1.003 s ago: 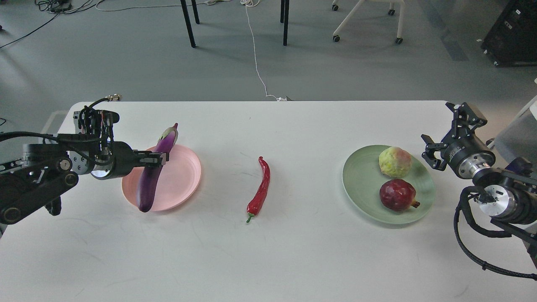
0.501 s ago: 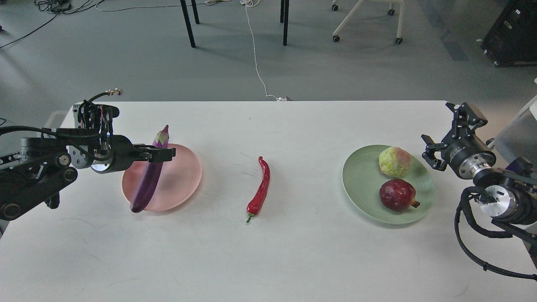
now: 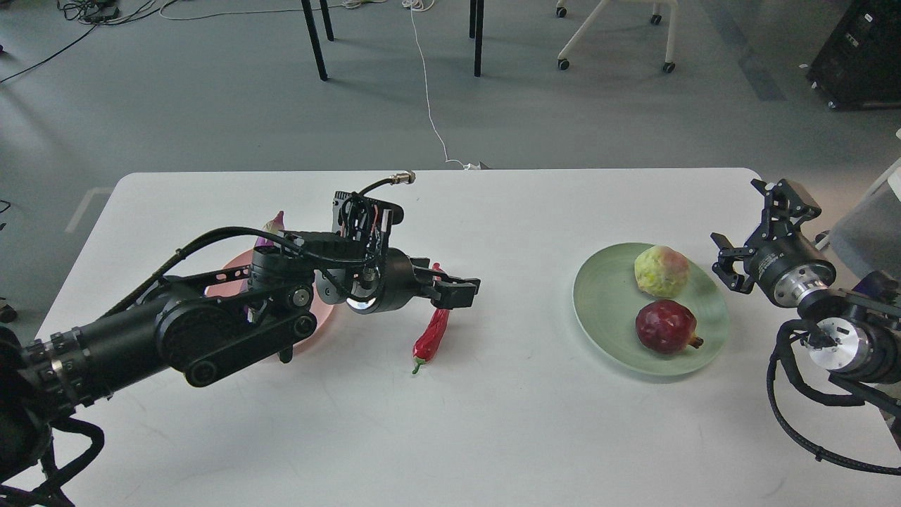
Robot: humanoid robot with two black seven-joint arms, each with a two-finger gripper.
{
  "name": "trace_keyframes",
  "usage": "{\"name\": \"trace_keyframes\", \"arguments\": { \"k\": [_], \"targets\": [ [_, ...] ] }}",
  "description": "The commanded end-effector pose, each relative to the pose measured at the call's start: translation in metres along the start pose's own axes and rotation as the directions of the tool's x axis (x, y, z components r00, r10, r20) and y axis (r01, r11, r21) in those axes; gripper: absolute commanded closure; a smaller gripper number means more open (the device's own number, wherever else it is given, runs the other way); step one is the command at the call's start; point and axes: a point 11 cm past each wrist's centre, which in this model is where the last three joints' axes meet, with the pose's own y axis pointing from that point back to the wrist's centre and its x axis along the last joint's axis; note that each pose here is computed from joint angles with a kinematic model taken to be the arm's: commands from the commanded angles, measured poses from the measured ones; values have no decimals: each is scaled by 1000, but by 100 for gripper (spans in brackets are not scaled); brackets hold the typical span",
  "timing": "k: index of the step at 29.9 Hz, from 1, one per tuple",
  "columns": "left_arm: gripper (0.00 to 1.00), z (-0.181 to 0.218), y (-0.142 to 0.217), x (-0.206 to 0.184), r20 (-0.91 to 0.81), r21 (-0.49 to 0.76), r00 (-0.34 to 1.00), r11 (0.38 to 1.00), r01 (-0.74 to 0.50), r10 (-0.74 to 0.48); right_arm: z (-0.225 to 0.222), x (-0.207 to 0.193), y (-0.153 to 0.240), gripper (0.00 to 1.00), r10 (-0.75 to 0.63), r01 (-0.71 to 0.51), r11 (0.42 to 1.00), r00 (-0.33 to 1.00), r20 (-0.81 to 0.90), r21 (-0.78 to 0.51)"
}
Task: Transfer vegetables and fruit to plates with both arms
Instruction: 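Move the left gripper to the red chili pepper and grasp it, then place the chili pepper on the pink plate beside the eggplant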
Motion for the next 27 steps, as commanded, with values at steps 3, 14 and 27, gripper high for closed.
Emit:
{"name": "trace_keyframes", "arguments": {
  "k": [3,14,27],
  "targets": [
    [5,-11,-10,-20,-3,42,999,999,34,-34,3,2,2,1,5,-5,1000,1000,2,-6],
    [27,-13,-21,-51,23,70,997,995,73,-75,3,3,1,1,7,-7,1000,1000,0,-5],
    [86,-18,-18,-48,19,108,997,992,67,-70,3,3,1,1,7,-7,1000,1000,0,-5]
  ]
}}
